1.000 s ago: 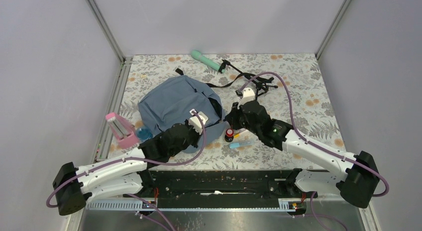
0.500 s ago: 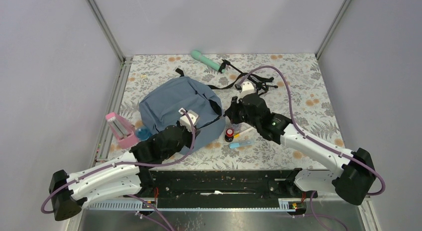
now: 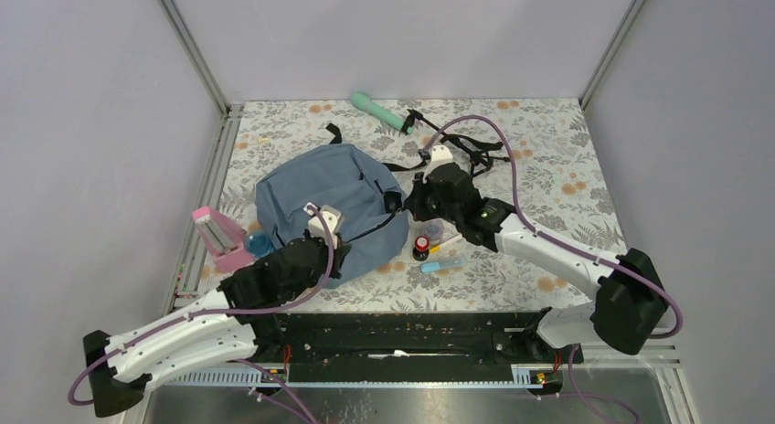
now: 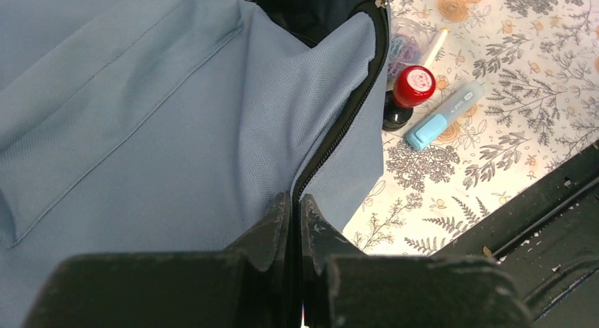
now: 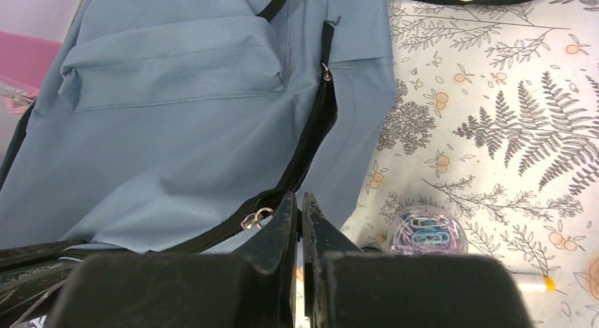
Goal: Pack the student bag
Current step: Zip the student bag at the center of the board.
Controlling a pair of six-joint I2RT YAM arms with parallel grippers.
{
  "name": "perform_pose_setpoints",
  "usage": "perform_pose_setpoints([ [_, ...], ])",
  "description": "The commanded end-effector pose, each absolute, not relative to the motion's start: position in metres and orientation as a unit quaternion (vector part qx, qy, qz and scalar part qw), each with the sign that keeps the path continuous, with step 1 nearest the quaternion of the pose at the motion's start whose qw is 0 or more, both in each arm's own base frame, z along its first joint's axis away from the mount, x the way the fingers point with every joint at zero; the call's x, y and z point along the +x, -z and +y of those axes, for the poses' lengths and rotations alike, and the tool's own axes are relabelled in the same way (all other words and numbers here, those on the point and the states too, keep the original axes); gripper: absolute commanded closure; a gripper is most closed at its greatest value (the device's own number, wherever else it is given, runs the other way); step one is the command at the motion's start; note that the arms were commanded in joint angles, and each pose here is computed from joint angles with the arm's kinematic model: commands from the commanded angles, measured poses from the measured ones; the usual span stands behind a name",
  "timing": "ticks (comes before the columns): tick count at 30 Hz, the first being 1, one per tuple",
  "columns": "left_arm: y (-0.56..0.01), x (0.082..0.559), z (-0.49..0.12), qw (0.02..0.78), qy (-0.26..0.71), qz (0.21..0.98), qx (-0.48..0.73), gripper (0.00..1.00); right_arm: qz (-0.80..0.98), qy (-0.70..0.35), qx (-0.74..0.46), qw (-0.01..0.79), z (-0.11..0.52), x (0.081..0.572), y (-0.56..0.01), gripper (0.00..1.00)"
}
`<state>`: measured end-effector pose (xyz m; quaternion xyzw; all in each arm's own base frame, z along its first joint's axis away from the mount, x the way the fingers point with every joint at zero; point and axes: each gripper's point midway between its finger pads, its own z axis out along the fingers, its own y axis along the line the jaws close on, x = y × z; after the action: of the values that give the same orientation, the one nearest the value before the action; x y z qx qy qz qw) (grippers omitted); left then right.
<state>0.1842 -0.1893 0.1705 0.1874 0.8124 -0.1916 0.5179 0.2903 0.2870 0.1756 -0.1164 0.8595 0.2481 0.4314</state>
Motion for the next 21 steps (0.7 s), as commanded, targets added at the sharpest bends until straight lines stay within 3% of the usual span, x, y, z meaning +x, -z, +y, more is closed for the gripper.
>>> perform_pose_setpoints([
  [1, -0.188, 0.191, -0.154, 0.541, 0.145, 0.820, 0.120, 1.00, 0.848, -0.210, -0.082, 0.480, 0.272, 0.330, -0.194, 1.00],
  [7, -0.222, 0.194, -0.128, 0.584, 0.135, 0.797, 0.074, 0.92, 0.833, -0.268, -0.094, 0.475, 0.290, 0.322, -0.198, 1.00],
  [12, -0.258, 0.194, -0.149, 0.605, 0.164, 0.766, 0.140, 0.43, 0.837, -0.293, -0.110, 0.450, 0.297, 0.303, -0.189, 1.00],
  [14, -0.266, 0.194, -0.168, 0.599, 0.181, 0.761, 0.171, 0.28, 0.838, -0.305, -0.111, 0.438, 0.300, 0.294, -0.183, 1.00],
  [21, -0.265, 0.205, -0.240, 0.568, 0.233, 0.750, 0.243, 0.15, 0.846, -0.318, -0.111, 0.412, 0.309, 0.272, -0.163, 1.00],
])
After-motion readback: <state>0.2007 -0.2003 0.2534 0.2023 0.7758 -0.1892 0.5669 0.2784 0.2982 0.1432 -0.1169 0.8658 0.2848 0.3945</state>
